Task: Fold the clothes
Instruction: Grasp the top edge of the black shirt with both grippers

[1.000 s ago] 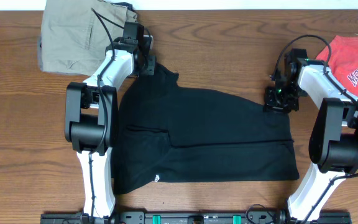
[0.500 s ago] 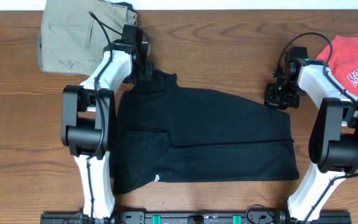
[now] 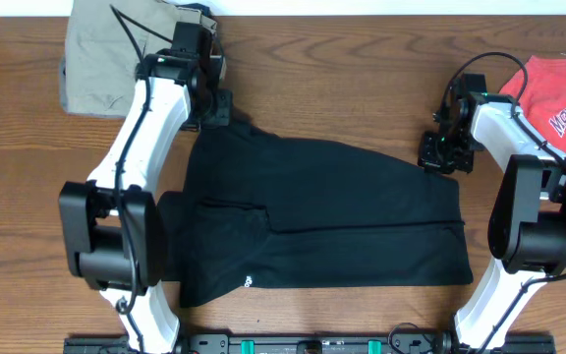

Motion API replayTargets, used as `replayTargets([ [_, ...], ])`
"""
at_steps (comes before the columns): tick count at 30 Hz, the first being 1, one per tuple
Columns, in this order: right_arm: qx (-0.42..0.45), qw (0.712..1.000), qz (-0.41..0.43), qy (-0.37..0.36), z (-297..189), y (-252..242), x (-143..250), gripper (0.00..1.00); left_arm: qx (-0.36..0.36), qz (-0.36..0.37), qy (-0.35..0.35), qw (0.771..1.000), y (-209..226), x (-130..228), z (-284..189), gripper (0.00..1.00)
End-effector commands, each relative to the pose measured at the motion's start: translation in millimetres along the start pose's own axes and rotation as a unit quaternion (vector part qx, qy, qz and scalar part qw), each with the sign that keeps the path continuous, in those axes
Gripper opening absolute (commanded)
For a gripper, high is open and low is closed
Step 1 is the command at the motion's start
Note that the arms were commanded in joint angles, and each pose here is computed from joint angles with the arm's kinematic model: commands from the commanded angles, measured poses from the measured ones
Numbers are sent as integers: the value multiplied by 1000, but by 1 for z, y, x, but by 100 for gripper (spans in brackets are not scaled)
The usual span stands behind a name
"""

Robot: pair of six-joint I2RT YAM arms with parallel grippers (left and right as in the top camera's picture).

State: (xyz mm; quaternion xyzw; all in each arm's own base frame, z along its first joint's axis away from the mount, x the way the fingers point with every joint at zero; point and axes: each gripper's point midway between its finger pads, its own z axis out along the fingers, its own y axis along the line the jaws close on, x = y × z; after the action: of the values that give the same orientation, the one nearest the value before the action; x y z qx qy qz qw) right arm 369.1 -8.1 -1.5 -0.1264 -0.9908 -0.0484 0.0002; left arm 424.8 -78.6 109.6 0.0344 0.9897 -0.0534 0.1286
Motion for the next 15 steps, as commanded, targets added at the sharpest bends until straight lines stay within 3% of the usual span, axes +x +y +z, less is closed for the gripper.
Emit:
replayTargets([
  [1,20,999,8,-43,-31,-4,-6,1,-8,-21,8,1000,4,10,-18,6],
  [7,47,995,8,-83,-70,-13,-4,1,-91,-58,57,992,32,45,-40,6],
  [15,52,997,18,-58,-71,-15,10,1,-105,-62,114,986,35,81,-62,6],
])
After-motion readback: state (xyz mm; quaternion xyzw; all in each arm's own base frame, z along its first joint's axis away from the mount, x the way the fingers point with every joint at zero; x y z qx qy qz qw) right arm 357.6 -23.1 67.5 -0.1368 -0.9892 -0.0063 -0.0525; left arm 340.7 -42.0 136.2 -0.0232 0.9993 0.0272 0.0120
